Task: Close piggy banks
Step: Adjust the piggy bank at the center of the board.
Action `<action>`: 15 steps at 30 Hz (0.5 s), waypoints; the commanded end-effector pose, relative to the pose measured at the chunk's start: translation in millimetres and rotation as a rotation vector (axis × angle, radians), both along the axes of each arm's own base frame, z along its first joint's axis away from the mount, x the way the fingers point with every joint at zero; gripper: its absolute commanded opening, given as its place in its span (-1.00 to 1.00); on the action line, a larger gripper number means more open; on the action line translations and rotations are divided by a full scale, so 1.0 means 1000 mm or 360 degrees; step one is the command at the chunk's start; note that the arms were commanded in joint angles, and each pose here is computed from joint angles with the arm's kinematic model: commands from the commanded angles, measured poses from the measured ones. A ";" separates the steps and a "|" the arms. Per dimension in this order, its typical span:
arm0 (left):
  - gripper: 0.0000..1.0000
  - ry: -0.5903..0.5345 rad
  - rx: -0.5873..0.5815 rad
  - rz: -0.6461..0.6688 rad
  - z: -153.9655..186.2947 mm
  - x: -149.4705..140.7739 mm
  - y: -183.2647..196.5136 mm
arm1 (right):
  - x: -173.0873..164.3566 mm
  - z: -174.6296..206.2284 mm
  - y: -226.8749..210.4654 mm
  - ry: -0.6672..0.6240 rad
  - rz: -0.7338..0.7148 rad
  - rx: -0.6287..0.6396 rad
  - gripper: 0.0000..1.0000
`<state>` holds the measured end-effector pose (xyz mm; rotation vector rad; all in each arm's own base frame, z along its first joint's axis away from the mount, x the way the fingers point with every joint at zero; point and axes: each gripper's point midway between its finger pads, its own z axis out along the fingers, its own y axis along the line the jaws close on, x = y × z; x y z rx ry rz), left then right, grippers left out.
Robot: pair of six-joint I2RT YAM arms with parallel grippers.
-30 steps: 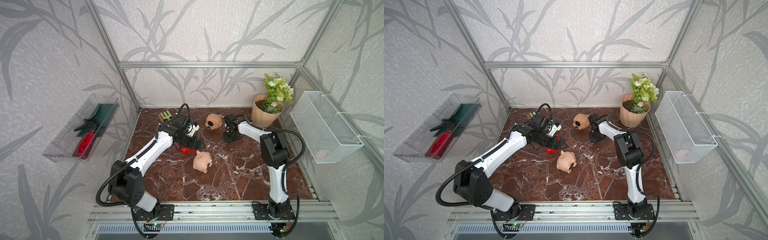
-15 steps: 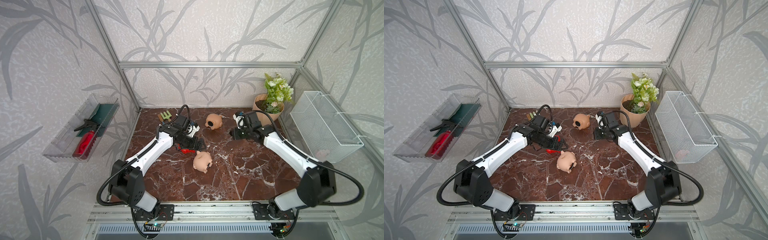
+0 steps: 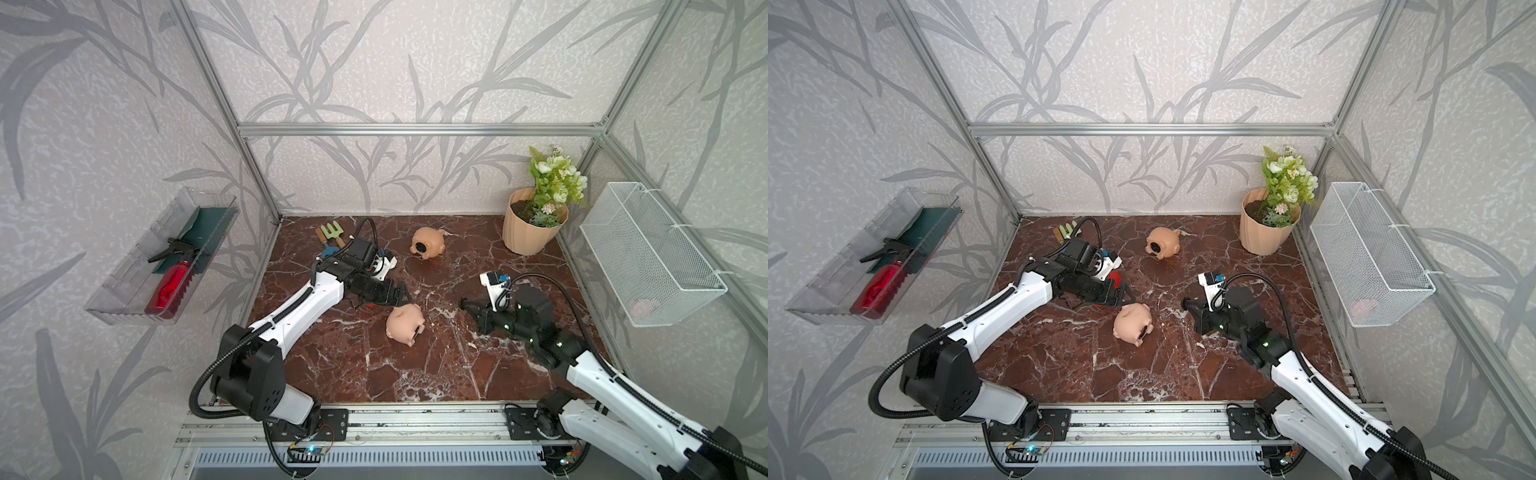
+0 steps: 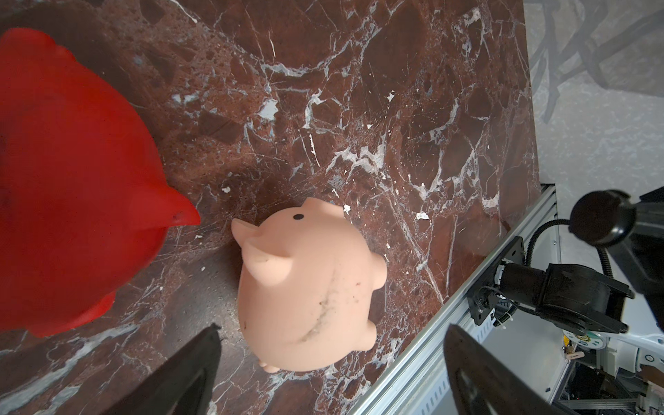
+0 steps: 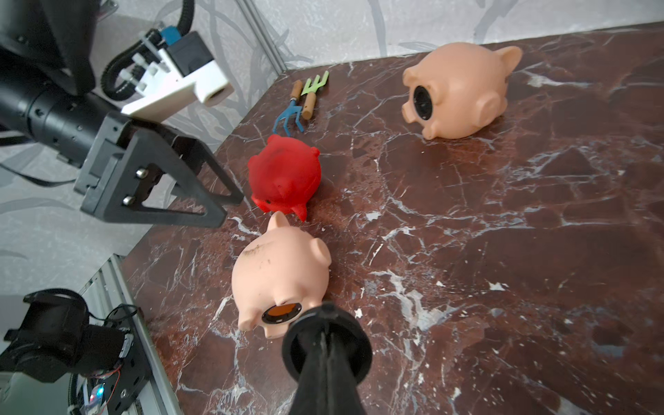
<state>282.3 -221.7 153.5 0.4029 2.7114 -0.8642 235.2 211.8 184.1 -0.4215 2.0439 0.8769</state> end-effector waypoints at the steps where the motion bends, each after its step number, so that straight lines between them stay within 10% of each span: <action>1: 0.92 -0.0086 0.0035 -0.0017 0.005 -0.005 0.000 | -0.009 0.004 0.016 -0.0103 0.0056 0.0088 -1.00; 15: 0.99 -0.0306 0.0515 -0.0164 -0.015 -0.017 0.002 | -0.040 -0.046 0.050 -0.0214 0.0231 0.0021 -1.00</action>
